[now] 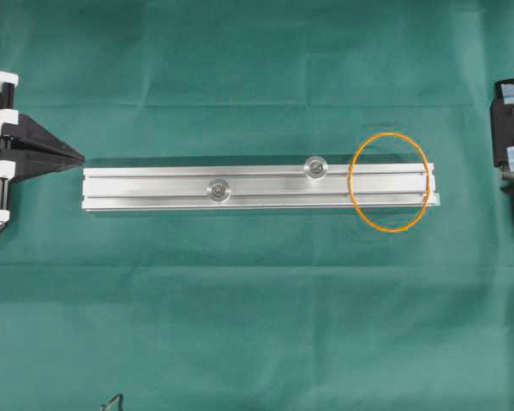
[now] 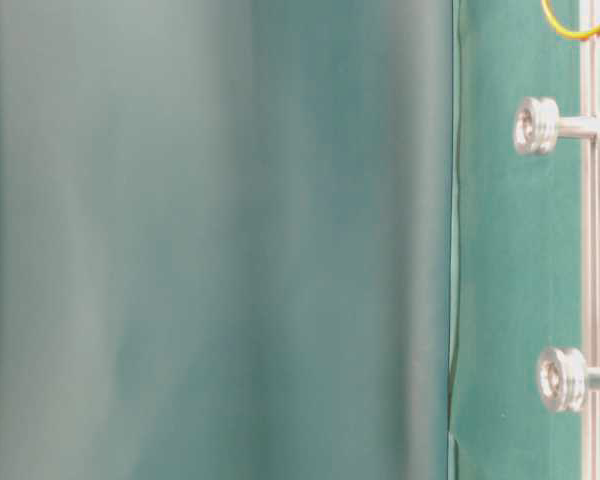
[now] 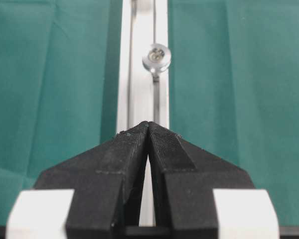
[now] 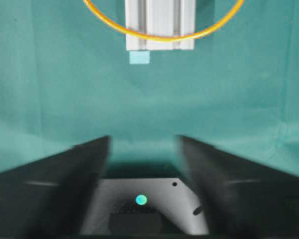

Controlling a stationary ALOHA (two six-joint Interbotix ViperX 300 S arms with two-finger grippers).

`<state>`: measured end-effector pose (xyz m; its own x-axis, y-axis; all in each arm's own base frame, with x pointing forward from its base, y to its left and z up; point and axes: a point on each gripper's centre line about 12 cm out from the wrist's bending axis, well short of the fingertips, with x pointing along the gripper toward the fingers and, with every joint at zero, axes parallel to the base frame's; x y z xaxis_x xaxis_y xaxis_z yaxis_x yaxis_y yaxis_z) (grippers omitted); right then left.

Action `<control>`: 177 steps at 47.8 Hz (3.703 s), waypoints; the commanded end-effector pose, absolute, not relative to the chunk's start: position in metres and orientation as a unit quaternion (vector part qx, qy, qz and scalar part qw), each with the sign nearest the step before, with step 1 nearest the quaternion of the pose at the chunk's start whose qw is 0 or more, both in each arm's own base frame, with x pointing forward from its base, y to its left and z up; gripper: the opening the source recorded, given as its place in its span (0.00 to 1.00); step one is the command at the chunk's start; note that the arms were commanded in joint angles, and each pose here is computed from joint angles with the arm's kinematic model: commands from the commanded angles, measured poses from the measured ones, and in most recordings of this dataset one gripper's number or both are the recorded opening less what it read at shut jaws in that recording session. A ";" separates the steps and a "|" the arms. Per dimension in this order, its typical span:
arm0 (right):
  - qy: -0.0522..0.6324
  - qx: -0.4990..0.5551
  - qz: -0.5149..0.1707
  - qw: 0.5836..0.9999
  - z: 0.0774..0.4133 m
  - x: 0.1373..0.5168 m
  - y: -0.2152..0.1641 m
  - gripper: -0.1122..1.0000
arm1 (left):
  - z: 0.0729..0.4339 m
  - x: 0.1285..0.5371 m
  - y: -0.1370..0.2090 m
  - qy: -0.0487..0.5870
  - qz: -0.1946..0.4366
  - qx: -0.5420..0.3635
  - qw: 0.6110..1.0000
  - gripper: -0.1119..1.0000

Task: Hook the rubber onto the shaft.
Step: 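Move the right gripper over the orange rubber band at the rail's right end, then lower the open right gripper and close it on the band's near edge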

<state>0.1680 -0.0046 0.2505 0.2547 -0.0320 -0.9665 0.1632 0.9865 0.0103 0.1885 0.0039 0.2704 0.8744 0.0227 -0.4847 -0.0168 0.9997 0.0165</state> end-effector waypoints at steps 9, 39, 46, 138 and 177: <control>0.601 0.052 -0.065 0.795 0.257 0.172 -0.006 0.98 | 0.281 0.191 0.003 0.239 0.009 0.007 0.971 0.10; 0.602 0.051 -0.064 0.795 0.257 0.182 -0.006 0.97 | 0.281 0.191 0.003 0.239 0.009 0.007 0.971 0.10; 0.592 0.052 -0.063 0.801 0.261 0.197 -0.006 0.97 | 0.281 0.191 0.003 0.239 0.009 0.007 0.971 0.10; 0.586 0.060 -0.048 0.807 0.256 0.287 0.001 0.97 | 0.280 0.191 0.003 0.241 0.009 0.007 0.970 0.10; 0.576 0.094 -0.024 0.812 0.194 0.288 0.030 0.97 | 0.280 0.191 0.003 0.241 0.009 0.006 0.970 0.10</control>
